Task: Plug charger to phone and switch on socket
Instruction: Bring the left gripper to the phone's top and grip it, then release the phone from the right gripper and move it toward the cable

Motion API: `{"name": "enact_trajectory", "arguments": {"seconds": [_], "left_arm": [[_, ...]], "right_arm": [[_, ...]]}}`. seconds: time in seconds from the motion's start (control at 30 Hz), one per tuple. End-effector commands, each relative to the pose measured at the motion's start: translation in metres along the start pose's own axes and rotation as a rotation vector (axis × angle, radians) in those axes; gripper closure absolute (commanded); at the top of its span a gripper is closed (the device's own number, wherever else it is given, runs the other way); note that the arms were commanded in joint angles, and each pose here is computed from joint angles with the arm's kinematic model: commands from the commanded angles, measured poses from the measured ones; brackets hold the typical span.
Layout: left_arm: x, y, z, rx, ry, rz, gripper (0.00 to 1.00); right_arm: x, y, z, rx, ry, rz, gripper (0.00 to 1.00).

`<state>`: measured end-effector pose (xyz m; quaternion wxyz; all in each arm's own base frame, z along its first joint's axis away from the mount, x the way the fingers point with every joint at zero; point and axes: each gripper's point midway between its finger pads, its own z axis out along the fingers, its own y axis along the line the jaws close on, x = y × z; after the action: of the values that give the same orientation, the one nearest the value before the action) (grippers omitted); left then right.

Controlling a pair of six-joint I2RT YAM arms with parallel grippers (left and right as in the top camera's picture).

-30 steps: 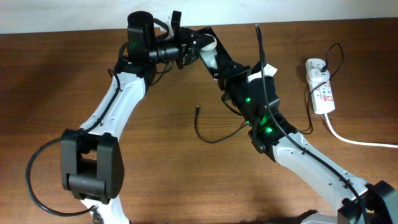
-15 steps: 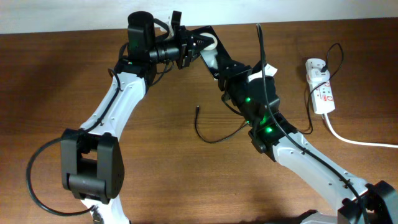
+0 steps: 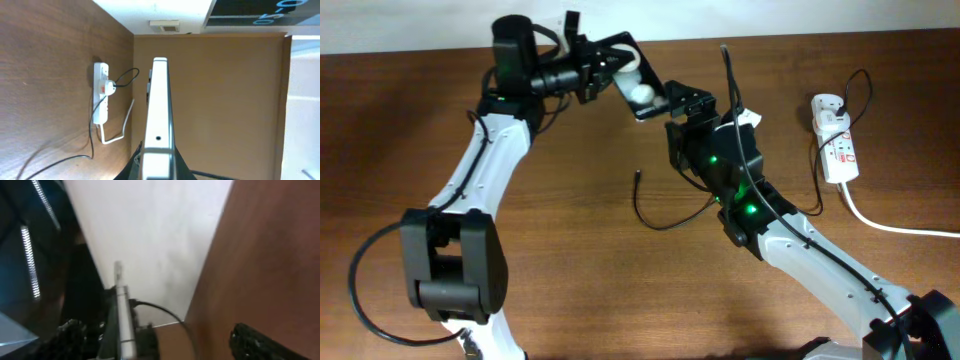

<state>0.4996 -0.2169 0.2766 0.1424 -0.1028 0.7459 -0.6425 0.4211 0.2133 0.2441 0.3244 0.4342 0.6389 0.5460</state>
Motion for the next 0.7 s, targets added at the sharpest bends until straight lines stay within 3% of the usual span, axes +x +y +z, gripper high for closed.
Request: {"name": "enact_trajectory", "arguments": {"seconds": [0.0, 0.13, 0.43, 0.67], "left_arm": [[-0.002, 0.000, -0.023, 0.023, 0.045, 0.113, 1.00], [-0.007, 0.024, -0.051, -0.023, 0.049, 0.054, 1.00], [0.010, 0.018, -0.064, 0.052, 0.153, 0.136, 1.00], [0.011, 0.015, -0.072, 0.080, 0.171, 0.156, 1.00]], "right_arm": [[0.011, -0.005, -0.001, 0.036, 0.050, -0.011, 0.00], [0.011, -0.034, -0.003, 0.154, 0.059, -0.018, 0.01], [0.025, -0.094, -0.022, 0.364, 0.255, -0.502, 0.01], [0.011, -0.142, -0.049, 0.575, 0.320, -0.726, 0.01]]}}
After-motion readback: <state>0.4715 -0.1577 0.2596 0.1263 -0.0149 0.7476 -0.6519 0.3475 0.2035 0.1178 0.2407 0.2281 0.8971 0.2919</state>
